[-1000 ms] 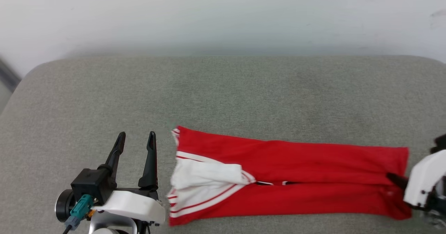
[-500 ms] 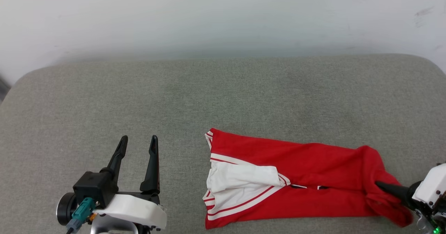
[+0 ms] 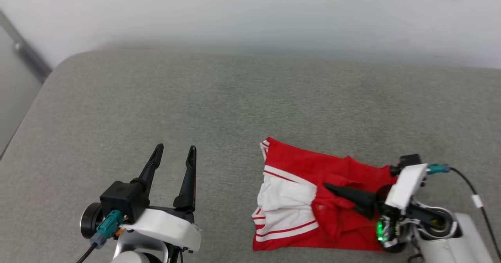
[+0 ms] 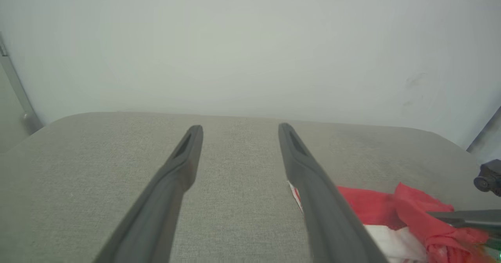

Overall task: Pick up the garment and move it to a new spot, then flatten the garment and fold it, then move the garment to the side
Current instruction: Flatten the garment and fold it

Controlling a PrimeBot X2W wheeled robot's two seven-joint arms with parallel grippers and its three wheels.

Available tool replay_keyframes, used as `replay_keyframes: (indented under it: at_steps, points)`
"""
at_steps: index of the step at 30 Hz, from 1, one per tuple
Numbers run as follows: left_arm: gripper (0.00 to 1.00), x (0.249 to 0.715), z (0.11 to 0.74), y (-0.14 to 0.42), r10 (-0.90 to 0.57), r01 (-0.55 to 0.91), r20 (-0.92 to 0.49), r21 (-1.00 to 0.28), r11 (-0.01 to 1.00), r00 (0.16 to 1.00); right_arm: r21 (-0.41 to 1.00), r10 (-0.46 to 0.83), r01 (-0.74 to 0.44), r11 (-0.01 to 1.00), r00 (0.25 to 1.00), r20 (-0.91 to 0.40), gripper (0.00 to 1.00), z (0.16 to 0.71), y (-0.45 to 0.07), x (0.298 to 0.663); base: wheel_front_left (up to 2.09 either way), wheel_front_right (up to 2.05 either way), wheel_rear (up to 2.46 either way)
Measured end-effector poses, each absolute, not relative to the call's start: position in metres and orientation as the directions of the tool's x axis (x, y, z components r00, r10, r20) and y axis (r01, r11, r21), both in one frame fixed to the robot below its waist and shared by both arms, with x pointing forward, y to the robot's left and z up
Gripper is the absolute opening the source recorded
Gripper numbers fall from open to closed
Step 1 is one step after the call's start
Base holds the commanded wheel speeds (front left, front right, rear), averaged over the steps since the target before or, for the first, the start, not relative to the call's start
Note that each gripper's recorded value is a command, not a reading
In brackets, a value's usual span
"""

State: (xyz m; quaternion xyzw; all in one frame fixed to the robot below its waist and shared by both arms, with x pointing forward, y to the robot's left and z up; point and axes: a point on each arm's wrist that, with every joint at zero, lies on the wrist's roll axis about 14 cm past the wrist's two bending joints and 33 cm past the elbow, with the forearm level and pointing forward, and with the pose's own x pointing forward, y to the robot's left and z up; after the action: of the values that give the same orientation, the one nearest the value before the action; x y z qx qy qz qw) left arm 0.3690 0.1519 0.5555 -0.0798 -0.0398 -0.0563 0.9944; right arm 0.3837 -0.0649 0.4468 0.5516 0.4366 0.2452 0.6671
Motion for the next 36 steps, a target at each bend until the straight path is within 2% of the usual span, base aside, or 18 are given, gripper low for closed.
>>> replay_keyframes:
  at_steps: [3,6,7,8,9,13,16,21,26,28,30,31,32,36]
  points:
    - [1.00,0.368,0.552,0.159,-0.084,0.095,0.077,-0.154,0.984,0.993,0.956,0.849,0.140,0.259,0.438,-0.295,0.00,0.444,-0.029,0.381,0.00,0.00,0.00]
    - [1.00,0.367,0.550,0.165,-0.063,0.074,0.075,-0.158,0.985,0.995,0.963,0.868,0.110,0.246,0.417,-0.270,0.00,0.449,-0.002,0.385,0.00,0.00,0.00]
    - [1.00,0.366,0.548,0.166,-0.056,0.067,0.069,-0.160,0.985,0.996,0.962,0.867,0.099,0.254,0.418,-0.272,0.05,0.448,0.005,0.387,0.00,0.00,0.00]
    - [1.00,0.366,0.546,0.168,-0.051,0.061,0.064,-0.161,0.985,0.997,0.961,0.867,0.093,0.260,0.416,-0.275,0.68,0.447,0.011,0.387,0.00,0.00,0.00]
    - [1.00,0.366,0.544,0.168,-0.048,0.057,0.060,-0.162,0.985,0.997,0.961,0.872,0.088,0.263,0.404,-0.275,1.00,0.447,0.017,0.386,0.00,0.00,0.00]
    - [1.00,0.367,0.540,0.170,-0.041,0.049,0.050,-0.165,0.985,0.998,0.955,0.873,0.060,0.290,0.393,-0.290,1.00,0.443,0.030,0.384,0.00,0.00,0.00]
    - [1.00,0.369,0.538,0.167,-0.046,0.054,0.048,-0.172,0.984,0.998,0.938,0.859,-0.023,0.347,0.409,-0.307,1.00,0.450,0.032,0.389,0.00,0.00,0.00]
    - [1.00,0.375,0.537,0.161,-0.068,0.075,0.049,-0.173,0.982,0.996,0.804,0.779,-0.265,0.532,0.525,-0.343,1.00,0.469,0.008,0.411,0.00,0.00,0.00]
    - [1.00,0.382,0.538,0.146,-0.113,0.121,0.055,-0.178,0.976,0.992,0.575,0.686,-0.419,0.703,0.612,-0.394,1.00,0.474,-0.030,0.409,0.00,0.00,0.00]
    - [1.00,0.383,0.539,0.142,-0.125,0.133,0.057,-0.178,0.975,0.991,0.509,0.648,-0.431,0.745,0.650,-0.397,1.00,0.475,-0.047,0.407,0.00,0.00,0.00]
    - [1.00,0.384,0.540,0.139,-0.133,0.141,0.058,-0.180,0.973,0.989,0.424,0.579,-0.419,0.803,0.719,-0.384,1.00,0.480,-0.076,0.412,0.00,0.00,0.00]
    - [1.00,0.384,0.540,0.139,-0.133,0.141,0.058,-0.180,0.973,0.989,0.424,0.579,-0.419,0.803,0.719,-0.384,1.00,0.480,-0.076,0.412,0.00,0.00,0.00]
    - [1.00,0.385,0.542,0.135,-0.142,0.152,0.066,-0.179,0.972,0.988,0.349,0.500,-0.386,0.854,0.792,-0.349,1.00,0.488,-0.105,0.417,0.00,0.00,0.00]
    - [1.00,0.387,0.541,0.131,-0.153,0.163,0.066,-0.177,0.971,0.986,0.230,0.344,-0.287,0.930,0.901,-0.263,1.00,0.504,-0.159,0.418,0.00,0.00,0.00]
